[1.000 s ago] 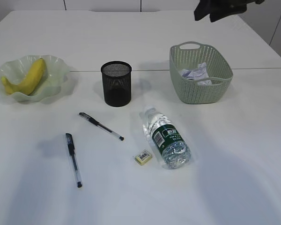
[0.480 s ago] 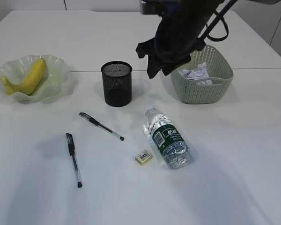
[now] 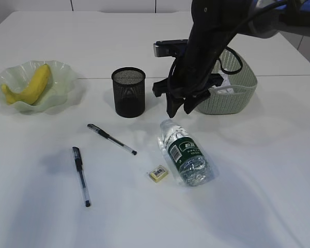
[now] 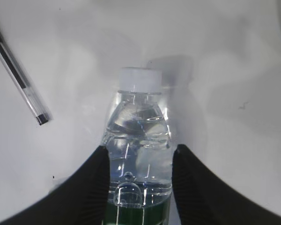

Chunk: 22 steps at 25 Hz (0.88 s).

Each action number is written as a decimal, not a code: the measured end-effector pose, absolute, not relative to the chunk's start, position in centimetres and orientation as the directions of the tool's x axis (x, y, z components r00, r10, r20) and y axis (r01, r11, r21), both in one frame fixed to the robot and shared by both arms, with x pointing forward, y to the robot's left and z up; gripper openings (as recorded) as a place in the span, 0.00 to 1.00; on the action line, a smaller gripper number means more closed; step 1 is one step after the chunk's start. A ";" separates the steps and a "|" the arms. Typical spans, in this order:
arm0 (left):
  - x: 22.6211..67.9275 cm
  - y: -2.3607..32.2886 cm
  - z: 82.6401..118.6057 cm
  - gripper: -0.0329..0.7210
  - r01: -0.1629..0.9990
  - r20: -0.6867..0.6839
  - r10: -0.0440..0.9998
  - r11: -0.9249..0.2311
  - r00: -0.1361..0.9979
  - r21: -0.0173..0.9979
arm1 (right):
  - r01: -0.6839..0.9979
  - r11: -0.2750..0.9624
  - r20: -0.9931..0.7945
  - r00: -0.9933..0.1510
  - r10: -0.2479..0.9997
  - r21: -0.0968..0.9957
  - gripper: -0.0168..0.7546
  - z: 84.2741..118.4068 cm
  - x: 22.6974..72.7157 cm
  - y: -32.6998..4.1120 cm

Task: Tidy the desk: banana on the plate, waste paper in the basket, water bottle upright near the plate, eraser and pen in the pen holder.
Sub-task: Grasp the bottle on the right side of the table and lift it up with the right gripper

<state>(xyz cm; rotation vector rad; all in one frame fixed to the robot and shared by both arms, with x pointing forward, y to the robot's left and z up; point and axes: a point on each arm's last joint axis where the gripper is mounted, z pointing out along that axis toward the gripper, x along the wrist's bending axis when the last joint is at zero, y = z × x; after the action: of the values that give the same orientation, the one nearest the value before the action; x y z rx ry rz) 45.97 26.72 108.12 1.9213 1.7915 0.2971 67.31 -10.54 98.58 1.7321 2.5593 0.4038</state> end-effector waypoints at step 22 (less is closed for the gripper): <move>46.1 26.7 108.2 0.65 0.862 -0.171 0.979 -0.011 0.113 0.506 | 0.920 0.360 0.156 -0.383 0.911 0.157 0.72 97.8 66.7 -9.9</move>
<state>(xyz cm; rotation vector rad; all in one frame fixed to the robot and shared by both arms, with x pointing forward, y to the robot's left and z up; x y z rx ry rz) 46.12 26.72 108.21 1.9073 1.7832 0.3130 66.69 -9.94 97.79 1.7681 2.6248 0.3487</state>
